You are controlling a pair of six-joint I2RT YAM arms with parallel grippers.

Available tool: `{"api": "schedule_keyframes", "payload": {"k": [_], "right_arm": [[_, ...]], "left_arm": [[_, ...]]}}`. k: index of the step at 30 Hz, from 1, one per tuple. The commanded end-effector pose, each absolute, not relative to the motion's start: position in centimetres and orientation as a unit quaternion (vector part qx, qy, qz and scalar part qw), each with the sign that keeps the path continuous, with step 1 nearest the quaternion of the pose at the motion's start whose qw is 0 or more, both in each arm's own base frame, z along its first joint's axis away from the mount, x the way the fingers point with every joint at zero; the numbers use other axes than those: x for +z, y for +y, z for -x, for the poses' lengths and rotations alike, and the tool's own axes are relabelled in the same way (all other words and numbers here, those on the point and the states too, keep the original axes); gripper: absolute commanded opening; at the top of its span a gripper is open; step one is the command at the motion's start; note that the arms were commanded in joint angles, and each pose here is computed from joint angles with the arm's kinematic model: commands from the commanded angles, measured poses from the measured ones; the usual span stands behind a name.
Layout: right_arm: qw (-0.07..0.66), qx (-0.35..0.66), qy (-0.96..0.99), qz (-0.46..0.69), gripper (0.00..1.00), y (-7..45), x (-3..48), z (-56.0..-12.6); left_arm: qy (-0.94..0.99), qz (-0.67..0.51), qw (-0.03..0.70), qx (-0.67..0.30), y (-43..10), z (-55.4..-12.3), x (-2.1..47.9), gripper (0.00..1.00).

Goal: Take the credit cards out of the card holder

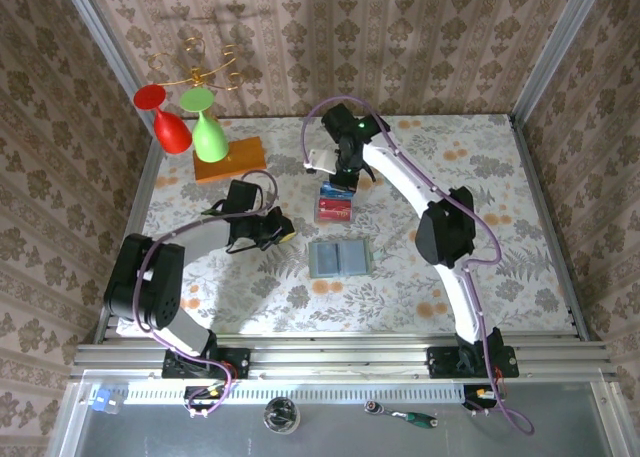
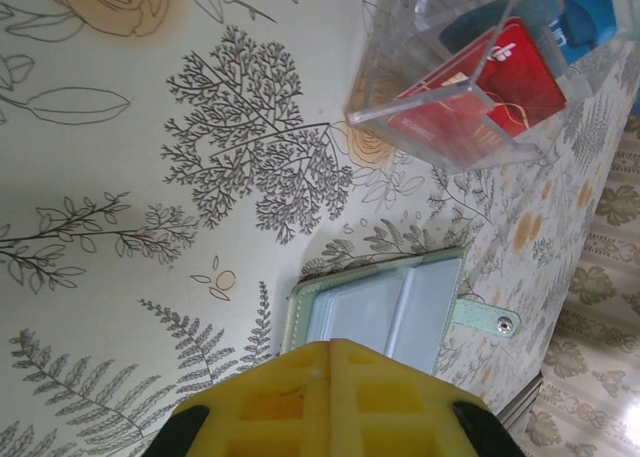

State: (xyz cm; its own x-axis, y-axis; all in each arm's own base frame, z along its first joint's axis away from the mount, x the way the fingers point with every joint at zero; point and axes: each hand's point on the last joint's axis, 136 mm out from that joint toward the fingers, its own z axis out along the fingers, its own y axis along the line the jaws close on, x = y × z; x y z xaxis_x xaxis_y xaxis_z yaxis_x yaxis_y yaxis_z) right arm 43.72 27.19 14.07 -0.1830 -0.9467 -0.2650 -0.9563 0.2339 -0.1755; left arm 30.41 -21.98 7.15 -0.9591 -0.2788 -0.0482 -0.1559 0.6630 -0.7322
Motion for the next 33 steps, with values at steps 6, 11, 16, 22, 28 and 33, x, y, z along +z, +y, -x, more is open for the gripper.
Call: {"api": "schedule_keyframes", "payload": {"k": [6, 11, 16, 22, 28, 33], "right_arm": [[0.133, -0.007, 0.751, 0.647, 0.06, 26.7, 12.7, -44.3], [0.135, -0.008, 0.745, 0.653, 0.06, 27.0, 12.0, -44.8], [0.134, -0.005, 0.742, 0.657, 0.06, 27.3, 11.3, -45.0], [0.13, -0.003, 0.741, 0.659, 0.09, 27.5, 10.8, -45.0], [0.142, -0.02, 0.745, 0.651, 0.25, 27.3, 11.3, -45.7], [0.148, -0.021, 0.75, 0.645, 0.25, 27.3, 12.2, -45.6]], "left_arm": [[0.9, 0.127, 0.078, -0.409, -22.6, -32.2, 7.9, 0.07], [0.899, 0.13, 0.075, -0.411, -22.8, -32.5, 7.6, 0.07], [0.898, 0.132, 0.073, -0.413, -22.9, -32.6, 7.5, 0.07], [0.899, 0.132, 0.073, -0.411, -22.9, -32.7, 7.6, 0.07], [0.899, 0.13, 0.073, -0.412, -22.9, -32.7, 7.6, 0.07], [0.899, 0.125, 0.073, -0.413, -23.2, -32.4, 7.7, 0.07]]}}
